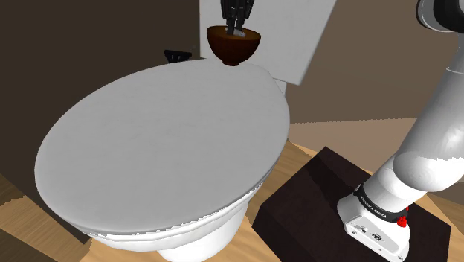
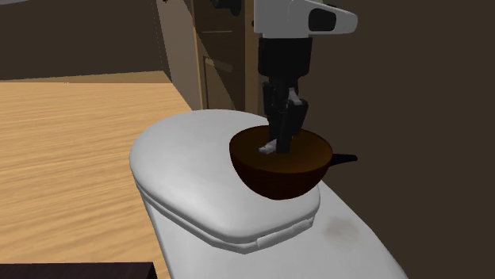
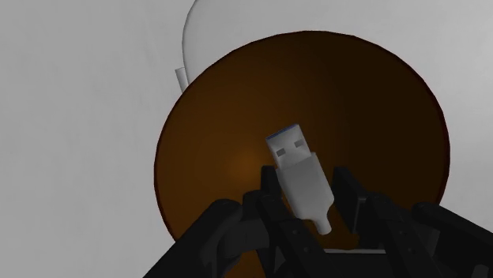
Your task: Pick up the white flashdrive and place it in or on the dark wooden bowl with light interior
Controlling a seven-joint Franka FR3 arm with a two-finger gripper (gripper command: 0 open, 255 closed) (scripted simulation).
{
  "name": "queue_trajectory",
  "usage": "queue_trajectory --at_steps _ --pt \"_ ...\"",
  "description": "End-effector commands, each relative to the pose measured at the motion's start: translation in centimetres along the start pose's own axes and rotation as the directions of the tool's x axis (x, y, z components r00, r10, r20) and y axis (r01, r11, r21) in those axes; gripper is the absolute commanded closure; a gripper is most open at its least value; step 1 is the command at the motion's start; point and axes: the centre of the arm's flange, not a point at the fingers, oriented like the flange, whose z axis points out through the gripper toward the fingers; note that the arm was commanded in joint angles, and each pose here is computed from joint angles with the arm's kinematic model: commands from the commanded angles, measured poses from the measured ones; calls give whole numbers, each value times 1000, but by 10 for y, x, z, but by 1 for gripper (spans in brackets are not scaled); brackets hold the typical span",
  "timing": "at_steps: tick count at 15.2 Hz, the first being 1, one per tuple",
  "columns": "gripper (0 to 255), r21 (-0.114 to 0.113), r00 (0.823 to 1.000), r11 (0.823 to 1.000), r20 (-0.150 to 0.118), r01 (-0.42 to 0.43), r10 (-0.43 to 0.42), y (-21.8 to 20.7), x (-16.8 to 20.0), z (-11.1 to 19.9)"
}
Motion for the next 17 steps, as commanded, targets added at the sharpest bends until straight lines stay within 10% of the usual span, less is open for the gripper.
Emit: queue_trajectory --at_steps 1,2,17 --pt "255 0 1000 1000 0 0 0 0 0 0" --pt "0 0 1000 1000 0 0 0 0 0 0" --pt "0 0 1000 1000 0 0 0 0 0 -50"
